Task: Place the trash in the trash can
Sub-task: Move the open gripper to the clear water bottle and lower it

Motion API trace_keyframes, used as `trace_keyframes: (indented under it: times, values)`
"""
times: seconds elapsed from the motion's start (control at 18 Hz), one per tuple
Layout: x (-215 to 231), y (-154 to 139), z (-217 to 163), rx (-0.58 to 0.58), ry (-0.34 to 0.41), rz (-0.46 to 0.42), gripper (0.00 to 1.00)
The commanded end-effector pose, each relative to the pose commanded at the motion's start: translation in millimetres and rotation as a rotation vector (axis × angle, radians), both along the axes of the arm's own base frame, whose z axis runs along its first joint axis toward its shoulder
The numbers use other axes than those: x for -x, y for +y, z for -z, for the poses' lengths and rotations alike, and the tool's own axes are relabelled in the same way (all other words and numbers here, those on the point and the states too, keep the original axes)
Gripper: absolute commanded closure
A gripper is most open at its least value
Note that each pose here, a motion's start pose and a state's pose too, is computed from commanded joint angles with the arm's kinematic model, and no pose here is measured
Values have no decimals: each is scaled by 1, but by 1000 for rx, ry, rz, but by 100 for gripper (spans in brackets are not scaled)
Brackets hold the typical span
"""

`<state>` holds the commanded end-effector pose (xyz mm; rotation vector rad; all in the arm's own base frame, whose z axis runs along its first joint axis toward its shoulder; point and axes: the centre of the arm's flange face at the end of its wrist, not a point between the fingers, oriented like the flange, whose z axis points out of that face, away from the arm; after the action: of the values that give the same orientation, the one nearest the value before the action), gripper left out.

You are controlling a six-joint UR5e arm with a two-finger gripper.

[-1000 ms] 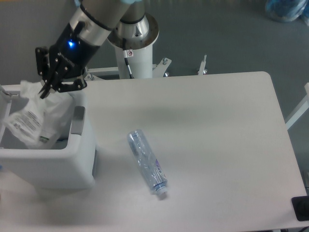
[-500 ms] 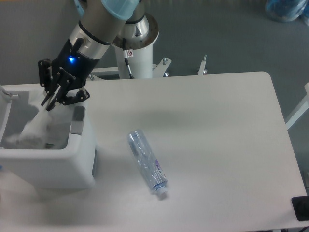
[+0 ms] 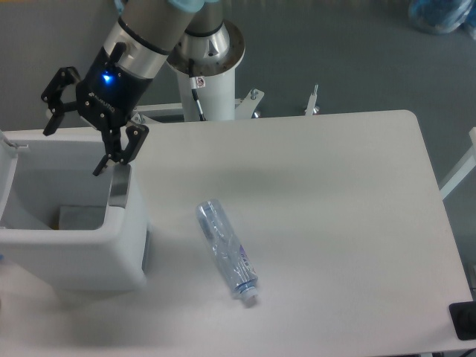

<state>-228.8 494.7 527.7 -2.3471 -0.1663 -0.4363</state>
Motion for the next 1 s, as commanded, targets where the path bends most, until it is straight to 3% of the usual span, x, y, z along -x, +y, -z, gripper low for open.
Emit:
trace_keyframes:
  times: [0.22,0.67,1.0]
  values:
    - [83,-31,15,80,-3,-208,0]
    - [206,26,119,368,-85,-471,0]
    - [232,42,188,465,-130,-496,0]
